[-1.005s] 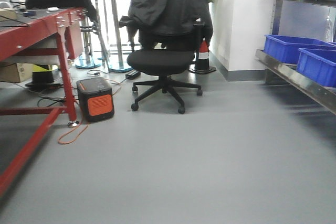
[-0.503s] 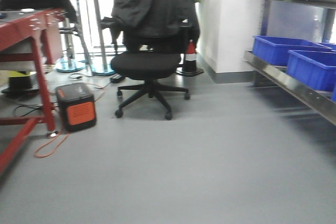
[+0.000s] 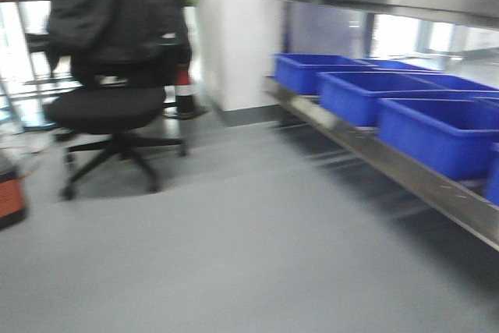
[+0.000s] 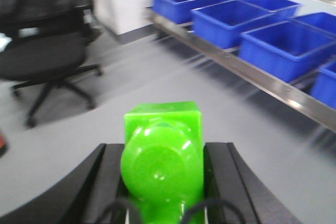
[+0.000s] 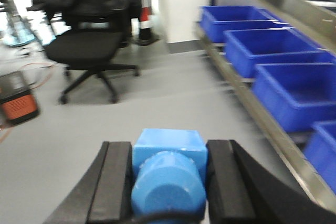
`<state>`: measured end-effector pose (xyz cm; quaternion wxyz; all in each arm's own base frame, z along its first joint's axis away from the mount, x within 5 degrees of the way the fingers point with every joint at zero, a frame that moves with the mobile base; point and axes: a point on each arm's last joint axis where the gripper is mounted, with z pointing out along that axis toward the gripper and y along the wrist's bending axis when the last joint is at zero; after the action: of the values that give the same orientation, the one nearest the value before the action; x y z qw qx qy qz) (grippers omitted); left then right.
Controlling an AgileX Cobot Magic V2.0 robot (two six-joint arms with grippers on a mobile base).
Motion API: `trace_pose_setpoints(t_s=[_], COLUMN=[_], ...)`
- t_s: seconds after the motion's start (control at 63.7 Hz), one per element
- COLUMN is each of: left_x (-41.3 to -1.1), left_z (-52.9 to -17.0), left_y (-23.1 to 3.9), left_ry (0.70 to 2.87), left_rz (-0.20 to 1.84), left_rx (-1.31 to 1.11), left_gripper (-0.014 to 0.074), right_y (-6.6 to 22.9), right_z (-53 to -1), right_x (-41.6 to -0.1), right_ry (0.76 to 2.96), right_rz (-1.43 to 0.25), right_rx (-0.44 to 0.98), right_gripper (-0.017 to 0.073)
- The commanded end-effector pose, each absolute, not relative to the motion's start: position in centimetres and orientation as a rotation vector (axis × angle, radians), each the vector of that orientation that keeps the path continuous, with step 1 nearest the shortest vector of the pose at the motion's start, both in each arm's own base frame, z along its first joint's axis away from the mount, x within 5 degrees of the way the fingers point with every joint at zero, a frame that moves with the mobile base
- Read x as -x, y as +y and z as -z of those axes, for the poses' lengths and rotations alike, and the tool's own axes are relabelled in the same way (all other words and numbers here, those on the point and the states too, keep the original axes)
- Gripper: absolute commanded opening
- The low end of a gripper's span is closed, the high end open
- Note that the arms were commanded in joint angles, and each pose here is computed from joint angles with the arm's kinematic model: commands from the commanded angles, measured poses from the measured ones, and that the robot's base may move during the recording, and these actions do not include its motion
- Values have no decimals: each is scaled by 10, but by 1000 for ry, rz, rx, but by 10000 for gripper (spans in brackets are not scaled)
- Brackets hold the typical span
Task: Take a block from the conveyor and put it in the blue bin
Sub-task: 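Drive the base to the shelf of blue plastic bins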
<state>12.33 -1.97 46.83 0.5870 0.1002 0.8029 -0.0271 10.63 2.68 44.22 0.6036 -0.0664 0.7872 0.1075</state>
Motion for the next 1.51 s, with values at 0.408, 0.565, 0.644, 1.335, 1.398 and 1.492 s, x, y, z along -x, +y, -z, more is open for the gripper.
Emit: trace_pose_setpoints(t_s=[0.408, 0.565, 0.644, 1.335, 1.398, 1.492], left_x=[-122, -122, -122, -122, -122, -122], left_z=[-471, -471, -471, -471, -471, -471], left_y=[-21, -21, -21, -21, -21, -21], left_ry=[1847, 1847, 1847, 1847, 1847, 1847], left_rz=[76, 76, 76, 76, 76, 76], left_rx=[-232, -232, -232, -232, -232, -232], left_gripper=[-111, -111, -111, -111, -111, -111], right_y=[26, 26, 26, 26, 26, 26], right_z=[-446, -446, -446, -446, -446, -446], right_x=[-105, -105, -105, -105, -105, -105], right_ry=[1795, 1795, 1795, 1795, 1795, 1795], right_rz=[-240, -240, -240, -240, -240, -240], right_rx=[154, 154, 154, 154, 154, 154], right_gripper=[-162, -162, -162, -162, -162, -162])
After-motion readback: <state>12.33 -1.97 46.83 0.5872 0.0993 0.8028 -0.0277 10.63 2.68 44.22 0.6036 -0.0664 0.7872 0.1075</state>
